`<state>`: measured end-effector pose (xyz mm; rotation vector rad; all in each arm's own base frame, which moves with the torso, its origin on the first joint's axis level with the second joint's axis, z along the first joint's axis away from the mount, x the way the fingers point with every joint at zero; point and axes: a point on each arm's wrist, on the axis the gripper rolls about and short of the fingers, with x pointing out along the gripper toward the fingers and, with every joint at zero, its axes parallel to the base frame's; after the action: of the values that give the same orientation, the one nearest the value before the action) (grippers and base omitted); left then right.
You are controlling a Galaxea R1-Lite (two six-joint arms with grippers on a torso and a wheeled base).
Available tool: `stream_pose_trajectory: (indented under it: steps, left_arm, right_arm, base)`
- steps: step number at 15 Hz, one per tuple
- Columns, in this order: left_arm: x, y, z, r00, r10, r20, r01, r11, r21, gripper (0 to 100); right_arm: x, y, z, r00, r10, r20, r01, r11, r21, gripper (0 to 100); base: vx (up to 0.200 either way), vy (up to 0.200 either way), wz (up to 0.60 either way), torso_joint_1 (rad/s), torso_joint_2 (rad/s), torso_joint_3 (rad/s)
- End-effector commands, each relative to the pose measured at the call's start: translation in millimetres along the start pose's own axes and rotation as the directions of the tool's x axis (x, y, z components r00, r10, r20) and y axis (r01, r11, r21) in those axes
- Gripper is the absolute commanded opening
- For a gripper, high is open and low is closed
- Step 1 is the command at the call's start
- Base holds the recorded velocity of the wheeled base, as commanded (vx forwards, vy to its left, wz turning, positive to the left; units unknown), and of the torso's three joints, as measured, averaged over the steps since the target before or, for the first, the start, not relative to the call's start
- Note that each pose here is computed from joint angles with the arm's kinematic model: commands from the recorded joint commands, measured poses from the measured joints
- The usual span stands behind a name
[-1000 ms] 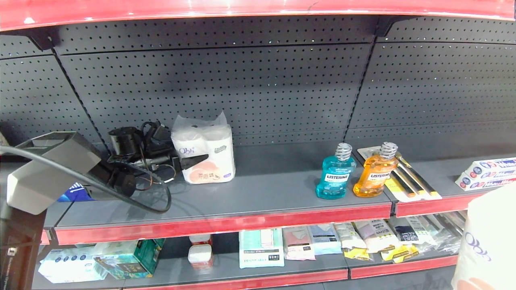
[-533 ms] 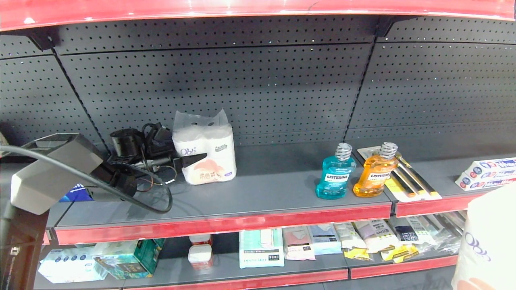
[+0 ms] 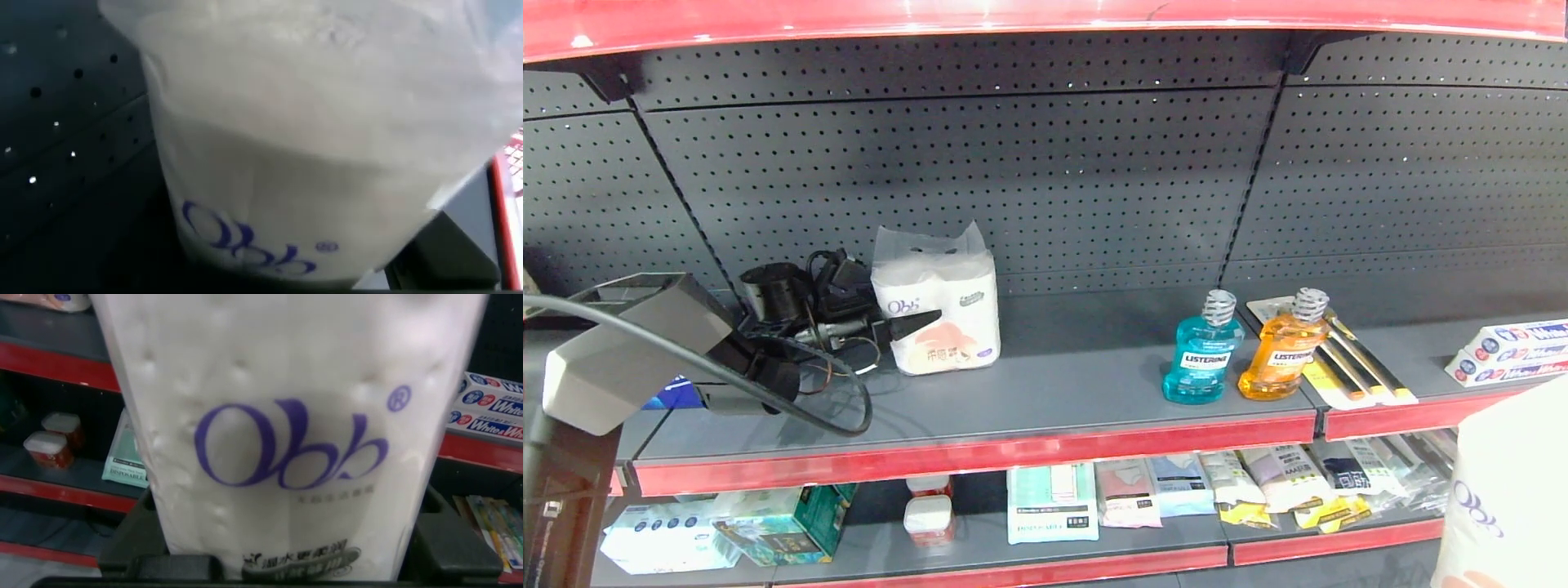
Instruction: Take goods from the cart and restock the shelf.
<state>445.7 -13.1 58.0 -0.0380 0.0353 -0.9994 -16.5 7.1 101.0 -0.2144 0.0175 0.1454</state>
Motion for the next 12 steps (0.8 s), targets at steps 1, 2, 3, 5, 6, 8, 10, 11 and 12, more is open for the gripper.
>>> stream_pose_trajectory:
  steps: [1,2,3,5,6,8,10,11,12]
  left_arm:
    - [-2.0,-3.4,10.2,1.000,-0.009,0.017,0.009,1.000,-0.008,0]
    - [-2.6,-4.6,16.4,1.000,-0.012,0.024,0.012,1.000,0.000,0]
    - [-4.2,-7.5,23.8,0.999,-0.022,0.030,0.022,1.000,0.008,0]
    - [-11.9,-20.7,36.2,0.999,-0.040,0.029,0.040,0.999,0.010,0]
    - [-14.2,-24.4,37.3,0.999,-0.040,0.029,0.040,0.999,0.009,0]
    - [-21.3,-28.6,36.5,0.999,-0.033,0.033,0.032,0.999,0.016,0]
    - [-30.5,-34.0,29.6,0.999,-0.021,0.036,0.020,1.000,0.019,0]
    - [-34.1,-37.7,26.3,0.999,-0.018,0.036,0.017,1.000,0.019,0]
    - [-39.0,-41.2,24.9,0.999,-0.011,0.032,0.011,1.000,0.011,0]
  right_arm:
    - [-1.2,1.3,-4.3,1.000,-0.002,0.009,0.002,1.000,-0.002,0]
    - [-1.1,1.5,-5.6,1.000,0.000,0.006,0.000,1.000,-0.002,0]
    - [-0.7,1.7,-6.8,1.000,0.000,0.002,0.000,1.000,-0.001,0]
    - [-0.5,1.8,-7.7,1.000,0.002,-0.001,-0.002,1.000,0.000,0]
    - [-0.3,1.9,-8.4,1.000,0.002,-0.002,-0.002,1.000,0.000,0]
    - [-0.3,2.0,-8.8,1.000,0.002,-0.002,-0.002,1.000,0.002,0]
    - [-0.4,2.0,-8.4,1.000,-0.001,-0.002,0.001,1.000,0.002,0]
    - [-0.4,1.9,-8.4,1.000,0.001,-0.001,-0.001,1.000,0.002,0]
    - [-0.3,1.9,-8.4,1.000,0.001,-0.003,-0.001,1.000,0.002,0]
  base:
    - [0.000,0.000,0.00,0.000,0.00,0.000]
    - [0.000,0.000,0.00,0.000,0.00,0.000]
    - [0.000,0.000,0.00,0.000,0.00,0.000]
    - [0.000,0.000,0.00,0.000,0.00,0.000]
    - [0.000,0.000,0.00,0.000,0.00,0.000]
    - [0.000,0.000,0.00,0.000,0.00,0.000]
    - [0.000,0.000,0.00,0.000,0.00,0.000]
    - [0.000,0.000,0.00,0.000,0.00,0.000]
    - [0.000,0.000,0.00,0.000,0.00,0.000]
